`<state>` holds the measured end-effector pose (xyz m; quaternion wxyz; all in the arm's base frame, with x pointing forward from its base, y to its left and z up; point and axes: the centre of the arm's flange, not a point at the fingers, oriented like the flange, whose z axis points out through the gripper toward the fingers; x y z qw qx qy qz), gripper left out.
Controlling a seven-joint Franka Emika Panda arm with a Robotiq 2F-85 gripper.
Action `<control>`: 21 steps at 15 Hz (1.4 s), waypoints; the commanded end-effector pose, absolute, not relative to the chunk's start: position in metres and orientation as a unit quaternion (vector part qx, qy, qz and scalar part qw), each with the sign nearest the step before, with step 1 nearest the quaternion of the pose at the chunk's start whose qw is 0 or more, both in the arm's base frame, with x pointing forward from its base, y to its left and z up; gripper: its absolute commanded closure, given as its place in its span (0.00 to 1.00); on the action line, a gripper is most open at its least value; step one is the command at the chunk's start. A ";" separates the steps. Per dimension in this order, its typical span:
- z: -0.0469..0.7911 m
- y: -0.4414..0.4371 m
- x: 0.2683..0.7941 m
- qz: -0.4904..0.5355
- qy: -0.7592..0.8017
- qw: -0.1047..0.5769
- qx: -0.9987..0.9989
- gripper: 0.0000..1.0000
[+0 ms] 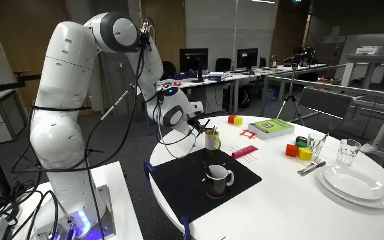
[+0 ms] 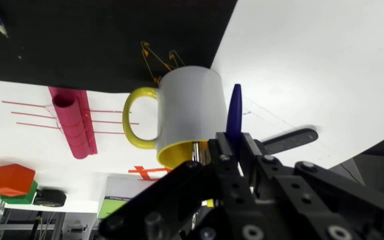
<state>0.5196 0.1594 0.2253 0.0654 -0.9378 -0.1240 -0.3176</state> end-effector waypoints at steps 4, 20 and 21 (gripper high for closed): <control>0.256 0.168 0.525 -0.372 -0.127 0.081 -0.916 0.97; 0.230 0.116 0.581 -0.419 -0.170 0.058 -0.890 0.97; 0.220 0.110 0.580 -0.414 -0.172 0.059 -0.892 0.97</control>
